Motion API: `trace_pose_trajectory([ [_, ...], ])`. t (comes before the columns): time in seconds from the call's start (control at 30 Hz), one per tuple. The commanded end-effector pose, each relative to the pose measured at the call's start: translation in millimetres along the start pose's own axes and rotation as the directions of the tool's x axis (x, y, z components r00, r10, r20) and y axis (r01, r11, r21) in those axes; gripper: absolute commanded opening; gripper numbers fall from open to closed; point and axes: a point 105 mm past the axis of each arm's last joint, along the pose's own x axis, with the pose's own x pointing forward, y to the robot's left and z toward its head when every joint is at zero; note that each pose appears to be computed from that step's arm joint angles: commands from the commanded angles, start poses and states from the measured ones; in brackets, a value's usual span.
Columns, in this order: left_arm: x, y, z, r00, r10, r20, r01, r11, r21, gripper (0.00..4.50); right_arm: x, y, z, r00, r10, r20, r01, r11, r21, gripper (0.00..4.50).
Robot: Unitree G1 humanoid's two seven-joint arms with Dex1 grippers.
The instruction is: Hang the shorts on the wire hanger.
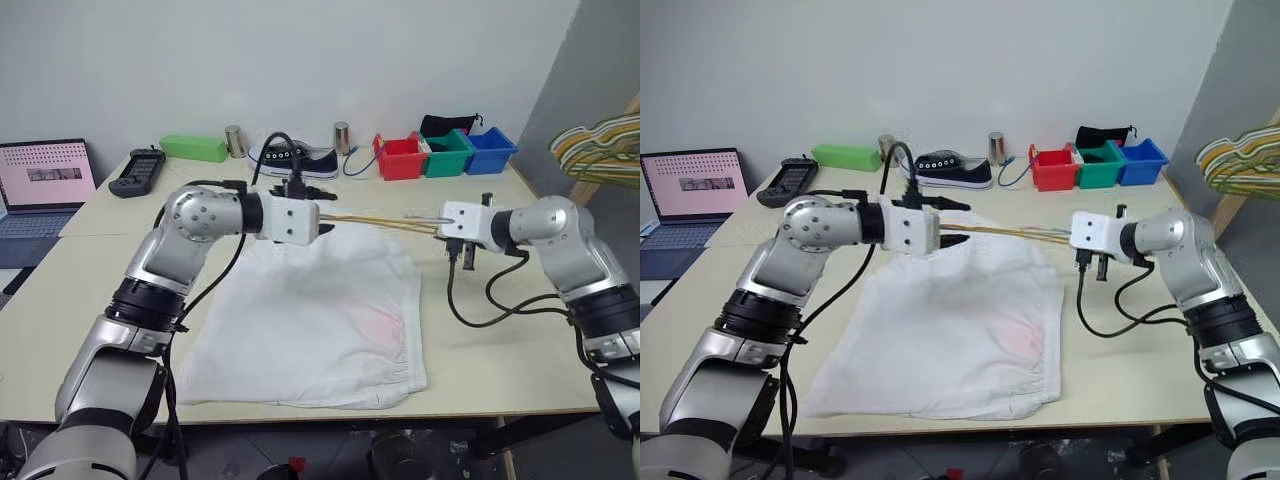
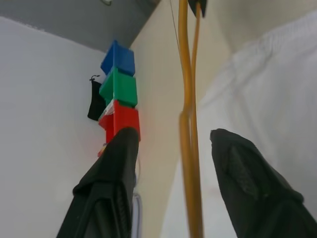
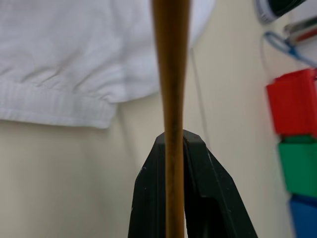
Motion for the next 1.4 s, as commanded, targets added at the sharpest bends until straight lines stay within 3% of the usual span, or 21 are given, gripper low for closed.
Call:
trace_pose_trajectory([
  [0.03, -25, 10, 9, 0.999, 0.009, 0.040, -0.004, 0.995, -0.103, 3.34, -20, 0, -19, 0.999, 0.040, -0.009, -0.038, 0.984, 0.175, 0.00],
  [0.17, -37, 18, 21, 0.994, 0.058, 0.097, -0.026, 0.951, -0.307, 4.22, -37, 27, -59, 0.978, 0.197, -0.076, -0.160, 0.926, 0.341, 0.00],
  [0.27, -42, -2, 23, 0.993, 0.037, 0.112, 0.016, 0.899, -0.437, 4.46, -58, 48, -77, 0.949, 0.310, -0.052, -0.239, 0.819, 0.522, 0.00],
  [0.33, -38, -29, 32, 0.989, 0.033, 0.146, 0.052, 0.837, -0.545, 4.46, -87, 78, -79, 0.898, 0.433, 0.072, -0.351, 0.610, 0.710, 0.00],
  [0.43, -32, -69, 44, 0.986, 0.014, 0.164, 0.098, 0.752, -0.652, 4.46, -117, 114, -65, 0.818, 0.506, 0.274, -0.442, 0.247, 0.862, 0.00],
  [0.63, -30, -116, 46, 0.995, 0.030, 0.098, 0.054, 0.661, -0.748, 4.46, -138, 186, -68, 0.713, 0.597, 0.368, -0.389, -0.100, 0.916, 0.00],
  [0.83, -33, -117, 47, 0.996, 0.042, 0.078, 0.033, 0.647, -0.762, 4.46, -133, 222, -56, 0.702, 0.562, 0.437, -0.372, -0.234, 0.898, 0.00],
  [0.97, -36, -112, 43, 0.997, 0.038, 0.063, 0.023, 0.658, -0.753, 4.46, -128, 227, -54, 0.730, 0.511, 0.453, -0.374, -0.256, 0.891, 0.00],
  [1.17, -37, -110, 40, 0.998, 0.028, 0.057, 0.024, 0.666, -0.746, 4.46, -133, 229, -77, 0.794, 0.466, 0.390, -0.286, -0.279, 0.917, 0.00],
  [1.4, -35, -111, 41, 0.998, 0.013, 0.066, 0.039, 0.675, -0.737, 4.46, -141, 247, -84, 0.780, 0.508, 0.366, -0.269, -0.256, 0.928, 0.00],
])
